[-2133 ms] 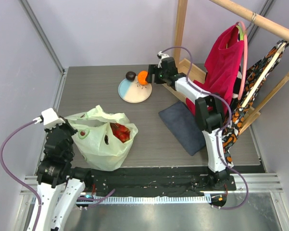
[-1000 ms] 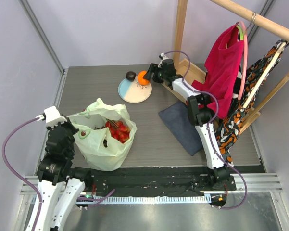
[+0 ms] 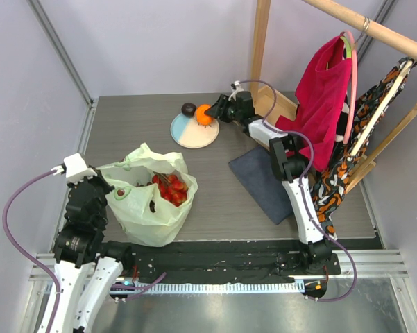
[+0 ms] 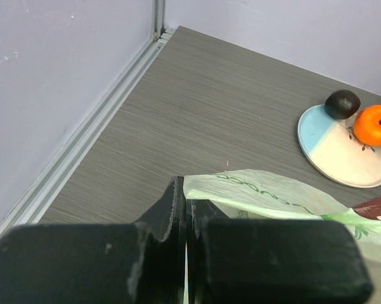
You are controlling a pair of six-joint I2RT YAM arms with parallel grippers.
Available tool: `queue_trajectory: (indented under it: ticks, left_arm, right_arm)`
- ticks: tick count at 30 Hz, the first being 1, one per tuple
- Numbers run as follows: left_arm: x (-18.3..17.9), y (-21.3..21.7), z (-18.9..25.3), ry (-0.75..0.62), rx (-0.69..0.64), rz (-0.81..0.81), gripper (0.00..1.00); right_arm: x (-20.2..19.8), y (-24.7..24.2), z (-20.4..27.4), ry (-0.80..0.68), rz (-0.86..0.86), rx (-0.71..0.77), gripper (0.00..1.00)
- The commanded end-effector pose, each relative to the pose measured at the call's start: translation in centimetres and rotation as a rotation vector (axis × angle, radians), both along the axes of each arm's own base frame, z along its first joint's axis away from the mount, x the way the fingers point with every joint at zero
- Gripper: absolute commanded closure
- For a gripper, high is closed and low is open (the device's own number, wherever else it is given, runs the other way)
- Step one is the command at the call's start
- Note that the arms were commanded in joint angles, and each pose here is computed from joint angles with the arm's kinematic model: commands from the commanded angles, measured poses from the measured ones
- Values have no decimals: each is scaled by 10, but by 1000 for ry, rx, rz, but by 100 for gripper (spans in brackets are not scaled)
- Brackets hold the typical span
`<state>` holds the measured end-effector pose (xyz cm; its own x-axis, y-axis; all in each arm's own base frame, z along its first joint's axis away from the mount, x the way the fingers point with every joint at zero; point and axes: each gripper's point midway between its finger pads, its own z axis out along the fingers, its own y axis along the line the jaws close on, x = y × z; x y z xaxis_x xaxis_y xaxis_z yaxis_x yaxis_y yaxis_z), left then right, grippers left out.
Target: Place the fruits into the plastic bag
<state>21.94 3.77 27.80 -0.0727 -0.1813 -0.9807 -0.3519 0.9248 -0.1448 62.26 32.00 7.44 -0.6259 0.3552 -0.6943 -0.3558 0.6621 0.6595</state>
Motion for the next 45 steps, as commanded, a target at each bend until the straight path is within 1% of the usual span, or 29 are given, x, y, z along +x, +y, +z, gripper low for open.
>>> queue_trajectory:
  ticks: [1, 3, 5, 6, 8, 9, 11, 12, 15, 16, 17, 18, 19, 20, 21, 22, 24, 27, 29, 31, 32, 34, 35, 36, 37, 38, 40, 41, 45]
  left_arm:
    - [2, 0, 20, -76, -8, -5, 100]
    - [2, -1, 21, -76, -10, -10, 100]
    - [2, -1, 21, -79, -11, -11, 100]
    - [2, -2, 21, -79, -11, -13, 100]
    - [2, -1, 20, -73, -10, -11, 100]
    - [2, -1, 21, -76, -10, -11, 100]
    - [2, -2, 21, -78, -11, -14, 100]
    - [2, -3, 20, -75, -11, -17, 100]
    - [5, -5, 18, -63, -11, -28, 100]
    - [5, -5, 19, -63, -11, -31, 100]
    - [6, -7, 18, -57, -11, -37, 100]
    - [7, -7, 18, -55, -10, -39, 100]
    - [7, -7, 18, -56, -10, -42, 100]
    - [7, -8, 17, -54, -11, -43, 100]
    - [7, -8, 18, -56, -13, -45, 100]
    - [7, -8, 18, -57, -13, -45, 100]
    - [7, -7, 18, -59, -13, -42, 100]
    - [7, -7, 18, -59, -13, -42, 100]
    - [7, -8, 17, -55, -11, -43, 100]
    - [8, -8, 17, -54, -12, -45, 100]
    - [8, -8, 17, -52, -11, -46, 100]
    - [8, -9, 17, -53, -12, -46, 100]
    - [8, -9, 17, -54, -13, -48, 100]
    - [8, -9, 17, -53, -12, -48, 100]
    - [8, -9, 17, -51, -12, -48, 100]
    - [8, -8, 17, -51, -12, -45, 100]
    - [8, -8, 17, -51, -10, -45, 100]
    - [8, -8, 17, -52, -11, -45, 100]
    - [8, -8, 17, -53, -12, -45, 100]
  right_arm:
    - [-16, 13, 130, -250, 53, 125, 86]
    - [-27, 18, 153, -289, 68, 133, 87]
    - [-35, 19, 162, -306, 77, 135, 87]
    - [-41, 20, 183, -344, 82, 146, 87]
    - [-53, 24, 193, -367, 93, 151, 88]
    - [-61, 24, 213, -398, 98, 163, 88]
    - [-76, 28, 226, -423, 118, 193, 88]
    - [-88, 27, 251, -463, 128, 223, 88]
    - [-122, 33, 279, -517, 190, 313, 88]
    - [-138, 34, 300, -554, 216, 337, 88]
    - [-154, 41, 308, -577, 246, 352, 88]
    - [-165, 45, 315, -604, 265, 346, 88]
    - [-181, 45, 335, -649, 283, 350, 88]
    - [-196, 55, 335, -649, 317, 341, 88]
    - [-206, 60, 338, -690, 335, 312, 88]
    - [-220, 60, 352, -725, 352, 308, 88]
    - [-246, 74, 355, -766, 406, 279, 88]
    - [-291, 87, 367, -829, 488, 277, 88]
    - [-309, 91, 369, -862, 529, 263, 88]
    - [-340, 96, 379, -899, 612, 281, 88]
    - [-349, 98, 377, -896, 641, 281, 88]
    - [-374, 104, 378, -943, 699, 265, 88]
    - [-380, 109, 369, -921, 717, 232, 88]
    - [-387, 109, 370, -937, 719, 208, 88]
    - [-399, 119, 366, -944, 720, 178, 88]
    - [-397, 123, 349, -945, 718, 85, 88]
    - [-398, 132, 336, -940, 685, -3, 88]
    - [-409, 139, 324, -955, 723, -68, 88]
    - [-419, 151, 297, -928, 739, -180, 89]
